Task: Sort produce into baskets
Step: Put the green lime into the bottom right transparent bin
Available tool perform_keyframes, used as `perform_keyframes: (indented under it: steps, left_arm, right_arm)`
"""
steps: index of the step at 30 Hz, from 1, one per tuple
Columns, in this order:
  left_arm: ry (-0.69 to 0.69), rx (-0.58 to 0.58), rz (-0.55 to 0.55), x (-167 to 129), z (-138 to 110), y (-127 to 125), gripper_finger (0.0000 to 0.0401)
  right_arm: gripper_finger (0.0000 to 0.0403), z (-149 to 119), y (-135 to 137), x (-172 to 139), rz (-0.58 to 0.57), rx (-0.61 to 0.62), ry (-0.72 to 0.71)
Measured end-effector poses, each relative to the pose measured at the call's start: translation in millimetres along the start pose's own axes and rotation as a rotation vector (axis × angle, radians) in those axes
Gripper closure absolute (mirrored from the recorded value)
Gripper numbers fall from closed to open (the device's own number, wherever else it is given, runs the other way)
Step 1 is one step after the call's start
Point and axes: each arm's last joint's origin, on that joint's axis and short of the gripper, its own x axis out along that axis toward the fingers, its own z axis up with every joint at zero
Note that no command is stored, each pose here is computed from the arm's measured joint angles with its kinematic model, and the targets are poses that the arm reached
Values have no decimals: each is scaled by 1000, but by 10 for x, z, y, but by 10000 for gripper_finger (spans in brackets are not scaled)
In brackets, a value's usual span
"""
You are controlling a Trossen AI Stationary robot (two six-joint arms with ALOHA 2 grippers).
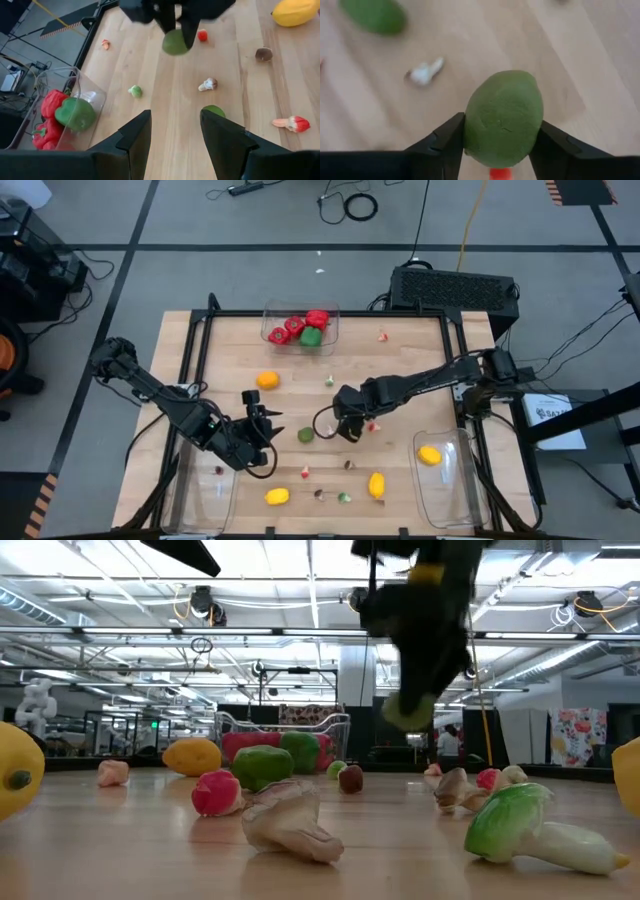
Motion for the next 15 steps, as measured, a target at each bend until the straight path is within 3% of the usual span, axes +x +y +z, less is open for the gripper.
perform_keyframes:
  steps: [7,15]
  left_arm:
    - [14,11,4,-1,-18,4,223]
    - [13,9,3,-1,-15,4,223]
  right_arm:
    - [218,-152,229,-651,-63,-124,176]
    - [218,-640,478,-1245,-94,-219,224]
